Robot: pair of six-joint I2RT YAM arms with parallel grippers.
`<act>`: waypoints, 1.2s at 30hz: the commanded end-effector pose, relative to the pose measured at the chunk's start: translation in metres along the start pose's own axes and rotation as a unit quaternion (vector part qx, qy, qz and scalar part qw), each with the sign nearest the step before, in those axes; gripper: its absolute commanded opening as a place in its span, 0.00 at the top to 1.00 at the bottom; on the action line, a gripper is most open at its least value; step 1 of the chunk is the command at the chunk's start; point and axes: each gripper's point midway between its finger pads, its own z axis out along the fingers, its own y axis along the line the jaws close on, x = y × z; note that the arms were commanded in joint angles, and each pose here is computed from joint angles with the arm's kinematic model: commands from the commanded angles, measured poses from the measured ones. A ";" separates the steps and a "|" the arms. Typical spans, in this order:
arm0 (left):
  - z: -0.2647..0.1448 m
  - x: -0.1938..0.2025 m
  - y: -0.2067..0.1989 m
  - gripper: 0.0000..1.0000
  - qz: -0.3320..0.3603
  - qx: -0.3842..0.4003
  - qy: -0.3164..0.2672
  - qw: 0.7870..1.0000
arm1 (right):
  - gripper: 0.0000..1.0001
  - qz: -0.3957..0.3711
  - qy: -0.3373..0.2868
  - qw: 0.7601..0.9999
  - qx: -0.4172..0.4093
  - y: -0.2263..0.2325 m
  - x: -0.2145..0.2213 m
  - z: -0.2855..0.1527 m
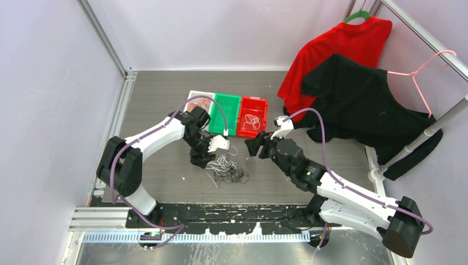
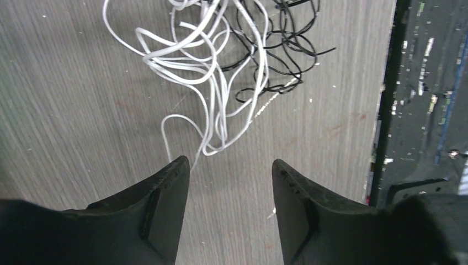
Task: Untangle the cables
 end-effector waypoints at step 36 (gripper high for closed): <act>-0.131 -0.075 -0.019 1.00 -0.117 -0.128 -0.101 0.980 | 0.20 -0.021 0.020 0.987 -0.156 0.071 -0.020 0.014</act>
